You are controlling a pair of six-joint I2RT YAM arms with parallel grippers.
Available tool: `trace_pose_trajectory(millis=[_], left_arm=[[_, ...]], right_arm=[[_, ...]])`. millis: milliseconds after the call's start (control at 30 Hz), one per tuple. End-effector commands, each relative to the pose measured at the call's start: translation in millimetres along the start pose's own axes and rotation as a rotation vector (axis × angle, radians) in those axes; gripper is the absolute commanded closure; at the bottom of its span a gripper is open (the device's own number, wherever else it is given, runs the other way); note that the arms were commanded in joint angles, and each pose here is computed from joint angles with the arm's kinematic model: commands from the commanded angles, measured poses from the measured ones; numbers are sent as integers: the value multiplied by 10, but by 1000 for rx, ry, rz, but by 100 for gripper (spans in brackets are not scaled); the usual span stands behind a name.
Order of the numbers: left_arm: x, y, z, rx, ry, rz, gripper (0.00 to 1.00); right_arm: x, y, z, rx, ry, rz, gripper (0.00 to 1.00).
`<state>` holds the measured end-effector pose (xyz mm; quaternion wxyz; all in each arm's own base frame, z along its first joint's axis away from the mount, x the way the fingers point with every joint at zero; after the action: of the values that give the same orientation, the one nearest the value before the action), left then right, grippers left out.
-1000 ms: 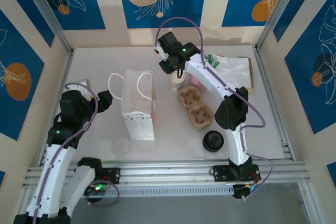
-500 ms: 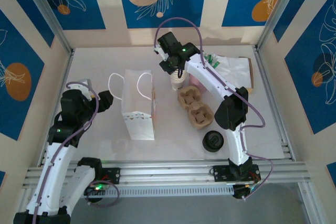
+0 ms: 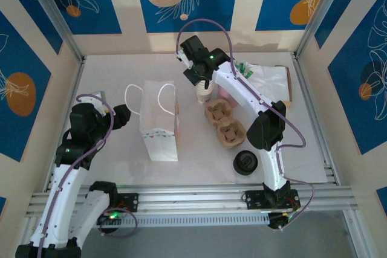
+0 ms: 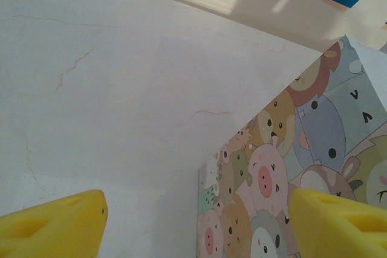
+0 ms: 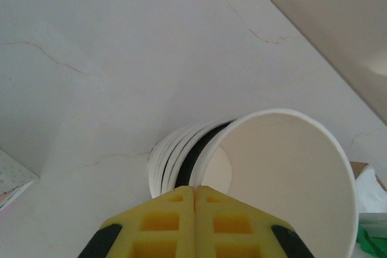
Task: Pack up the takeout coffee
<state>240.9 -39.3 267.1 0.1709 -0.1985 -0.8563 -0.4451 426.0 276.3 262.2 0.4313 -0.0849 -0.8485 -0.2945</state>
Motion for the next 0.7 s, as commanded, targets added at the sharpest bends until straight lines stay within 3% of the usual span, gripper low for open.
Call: trace_pose_trajectory(millis=[0,300,667], left_arm=[[2,21,-12,1,-15,-8,21],[10,24,-7,1,-13,-13,21],[27,36,-5,1,-11,-21,21]], right_arm=[[209,103,-90,16,-40,-38,96],[651,260,-273,29,-155,-115,100],[1534,480,-272,59,-293,-262,100]])
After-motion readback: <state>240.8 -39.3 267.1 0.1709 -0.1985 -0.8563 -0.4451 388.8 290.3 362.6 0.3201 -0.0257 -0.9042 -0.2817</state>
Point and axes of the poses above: each hand's point on the last joint's axis, 136 mm out from that joint toward the fingers, its own x axis back along the fingers, its own z axis along the line the jaws close on, y = z × x, the point moved 3 cm from there along x, back along the fingers, and after that the axes turned 13 degrees about x, right-handed, at the moved point
